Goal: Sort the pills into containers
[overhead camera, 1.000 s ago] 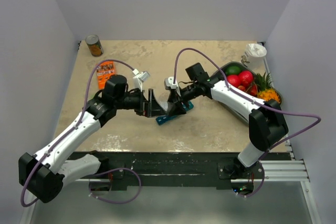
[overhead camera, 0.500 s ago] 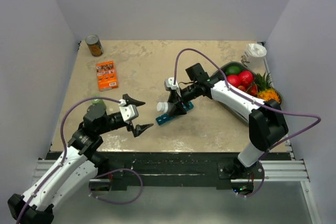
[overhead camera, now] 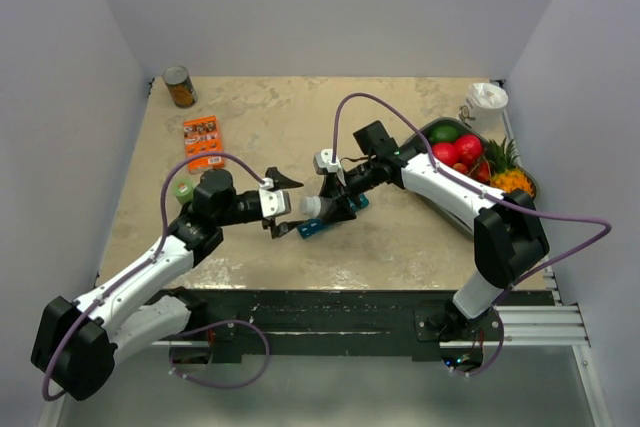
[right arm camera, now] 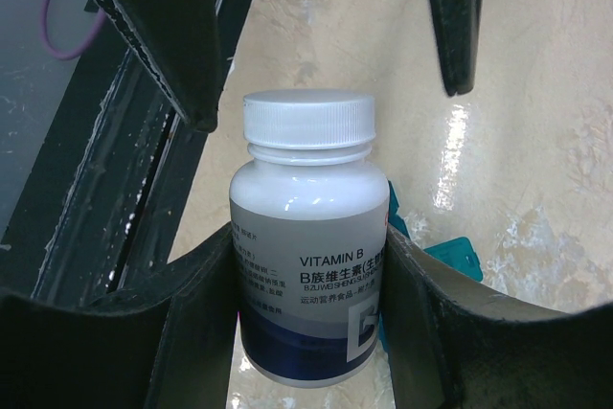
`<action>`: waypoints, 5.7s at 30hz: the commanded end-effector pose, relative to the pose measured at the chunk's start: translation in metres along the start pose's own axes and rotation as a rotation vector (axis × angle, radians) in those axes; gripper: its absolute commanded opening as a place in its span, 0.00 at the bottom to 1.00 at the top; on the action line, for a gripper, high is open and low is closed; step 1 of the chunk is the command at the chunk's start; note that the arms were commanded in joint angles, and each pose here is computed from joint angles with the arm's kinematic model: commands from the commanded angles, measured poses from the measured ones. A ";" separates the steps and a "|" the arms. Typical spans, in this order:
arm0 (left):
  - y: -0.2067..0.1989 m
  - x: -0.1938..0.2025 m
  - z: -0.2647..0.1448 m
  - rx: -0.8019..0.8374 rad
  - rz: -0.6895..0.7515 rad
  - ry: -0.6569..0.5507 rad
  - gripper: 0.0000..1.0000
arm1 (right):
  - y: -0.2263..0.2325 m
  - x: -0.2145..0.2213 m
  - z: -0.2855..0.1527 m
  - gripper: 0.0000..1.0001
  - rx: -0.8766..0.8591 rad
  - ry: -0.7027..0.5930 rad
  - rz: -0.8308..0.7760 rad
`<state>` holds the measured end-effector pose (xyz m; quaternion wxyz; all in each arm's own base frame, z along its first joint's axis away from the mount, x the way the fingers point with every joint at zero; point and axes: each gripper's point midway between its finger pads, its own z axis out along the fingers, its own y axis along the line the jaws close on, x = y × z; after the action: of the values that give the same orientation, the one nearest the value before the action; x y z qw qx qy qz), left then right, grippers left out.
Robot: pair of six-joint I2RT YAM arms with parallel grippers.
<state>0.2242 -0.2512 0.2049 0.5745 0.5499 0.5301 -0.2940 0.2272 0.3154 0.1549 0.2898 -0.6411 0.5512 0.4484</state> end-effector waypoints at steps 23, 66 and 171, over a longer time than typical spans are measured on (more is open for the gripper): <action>0.004 -0.009 0.009 0.072 0.044 0.002 0.64 | 0.004 -0.016 -0.001 0.00 -0.024 -0.039 -0.049; 0.050 0.110 -0.098 -1.065 -1.037 0.541 0.00 | -0.018 -0.022 -0.021 0.00 0.081 -0.068 0.006; 0.082 -0.097 0.027 -0.211 -1.118 -0.287 0.94 | -0.021 -0.039 -0.092 0.00 0.336 -0.186 0.025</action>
<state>0.2710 -0.3123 0.2535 0.3434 0.0451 0.7139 -0.6086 0.2723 0.2563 0.2084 0.4158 -0.5314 0.6152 0.4078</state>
